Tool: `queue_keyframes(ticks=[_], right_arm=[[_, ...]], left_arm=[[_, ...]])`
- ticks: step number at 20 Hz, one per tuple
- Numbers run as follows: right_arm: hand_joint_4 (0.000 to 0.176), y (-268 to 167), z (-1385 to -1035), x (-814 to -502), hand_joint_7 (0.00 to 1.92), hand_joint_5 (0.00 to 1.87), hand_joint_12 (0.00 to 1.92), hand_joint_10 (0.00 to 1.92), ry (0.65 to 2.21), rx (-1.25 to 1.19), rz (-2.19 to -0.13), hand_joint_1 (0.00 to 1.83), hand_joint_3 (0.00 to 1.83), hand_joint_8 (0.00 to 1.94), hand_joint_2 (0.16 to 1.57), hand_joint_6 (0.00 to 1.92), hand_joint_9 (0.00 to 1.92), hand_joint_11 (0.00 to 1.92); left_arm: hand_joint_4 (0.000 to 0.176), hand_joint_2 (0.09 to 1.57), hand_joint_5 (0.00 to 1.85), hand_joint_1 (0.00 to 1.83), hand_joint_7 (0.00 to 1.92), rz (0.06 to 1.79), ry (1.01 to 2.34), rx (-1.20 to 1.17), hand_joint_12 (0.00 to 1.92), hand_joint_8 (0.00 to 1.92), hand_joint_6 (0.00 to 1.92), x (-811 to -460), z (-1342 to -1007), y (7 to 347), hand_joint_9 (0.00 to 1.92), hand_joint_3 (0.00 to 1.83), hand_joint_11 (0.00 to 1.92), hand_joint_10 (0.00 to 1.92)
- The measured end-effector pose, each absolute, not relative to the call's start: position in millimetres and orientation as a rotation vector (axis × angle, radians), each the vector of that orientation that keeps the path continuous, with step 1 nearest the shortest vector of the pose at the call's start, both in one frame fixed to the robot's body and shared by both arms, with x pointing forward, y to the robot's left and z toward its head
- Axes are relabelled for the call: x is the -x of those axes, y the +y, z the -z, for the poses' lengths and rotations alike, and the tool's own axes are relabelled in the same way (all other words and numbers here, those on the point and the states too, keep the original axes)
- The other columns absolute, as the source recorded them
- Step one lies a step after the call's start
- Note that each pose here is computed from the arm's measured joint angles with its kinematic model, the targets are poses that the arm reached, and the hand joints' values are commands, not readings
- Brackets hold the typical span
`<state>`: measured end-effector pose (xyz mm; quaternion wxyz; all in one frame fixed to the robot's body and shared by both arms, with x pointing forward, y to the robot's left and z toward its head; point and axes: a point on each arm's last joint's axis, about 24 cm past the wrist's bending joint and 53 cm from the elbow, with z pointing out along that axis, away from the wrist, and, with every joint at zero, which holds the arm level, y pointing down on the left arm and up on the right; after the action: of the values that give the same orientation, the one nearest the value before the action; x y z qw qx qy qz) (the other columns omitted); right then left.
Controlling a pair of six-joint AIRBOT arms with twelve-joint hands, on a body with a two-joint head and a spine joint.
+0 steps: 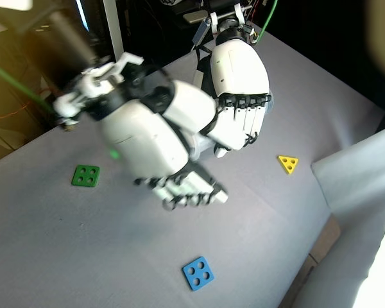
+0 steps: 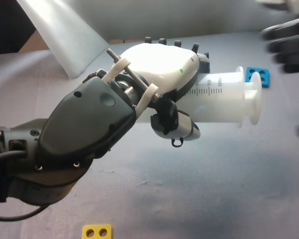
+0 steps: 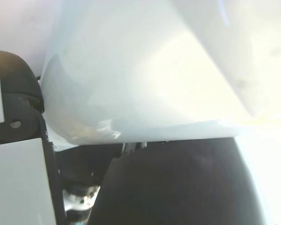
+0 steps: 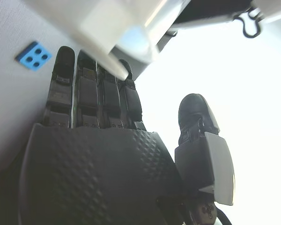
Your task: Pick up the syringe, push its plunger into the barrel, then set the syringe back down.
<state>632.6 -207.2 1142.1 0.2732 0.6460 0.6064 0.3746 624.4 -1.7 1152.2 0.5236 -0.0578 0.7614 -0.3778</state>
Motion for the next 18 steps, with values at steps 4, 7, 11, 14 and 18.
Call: queue_keyframes(ticks=[4, 7, 11, 14, 18], right_arm=[[0.000, -235.0, -1145.3, -612.4, 0.24, 0.25, 0.51, 0.00, 1.659, -1.679, -0.934, 0.00, 0.00, 0.00, 1.23, 0.00, 0.20, 0.00], [0.000, -258.8, -1162.0, -606.9, 0.24, 0.25, 0.51, 0.00, 1.712, -1.446, -0.869, 0.00, 0.00, 0.00, 1.23, 0.00, 0.20, 0.00], [0.000, -271.6, -1196.9, -633.2, 0.23, 0.24, 0.50, 0.00, 1.791, -0.931, -0.792, 0.00, 0.00, 0.00, 1.22, 0.00, 0.19, 0.00], [0.000, -225.3, -1223.7, -633.9, 0.23, 0.24, 0.51, 0.00, 1.853, -0.489, -0.873, 0.00, 0.00, 0.00, 1.23, 0.00, 0.19, 0.00], [0.000, -175.6, -1241.8, -611.1, 0.26, 0.27, 0.53, 0.01, 1.882, -0.075, -1.024, 0.00, 0.00, 0.00, 1.22, 0.01, 0.21, 0.00]], left_arm=[[0.000, 1.13, 0.93, 1.23, 0.98, 0.907, 1.822, 0.114, 1.02, 1.16, 0.90, -623.8, -1152.6, -4.2, 1.00, 0.00, 0.68, 0.58], [0.000, 1.13, 0.94, 1.24, 1.00, 0.899, 1.808, 0.082, 1.02, 1.13, 0.89, -624.5, -1153.7, -4.2, 1.00, 0.00, 0.67, 0.57], [0.000, 1.12, 0.96, 1.24, 1.00, 0.903, 1.855, 0.068, 1.01, 1.12, 0.86, -613.1, -1126.9, -2.3, 1.00, 0.00, 0.68, 0.56], [0.000, 1.13, 0.95, 1.24, 0.98, 0.914, 1.894, 0.048, 1.01, 1.16, 0.88, -601.3, -1106.1, -5.4, 1.01, 0.00, 0.70, 0.55], [0.000, 1.15, 0.90, 1.23, 0.95, 0.915, 1.931, 0.011, 1.02, 1.22, 0.94, -588.3, -1082.5, -8.1, 0.99, 0.00, 0.69, 0.60]])
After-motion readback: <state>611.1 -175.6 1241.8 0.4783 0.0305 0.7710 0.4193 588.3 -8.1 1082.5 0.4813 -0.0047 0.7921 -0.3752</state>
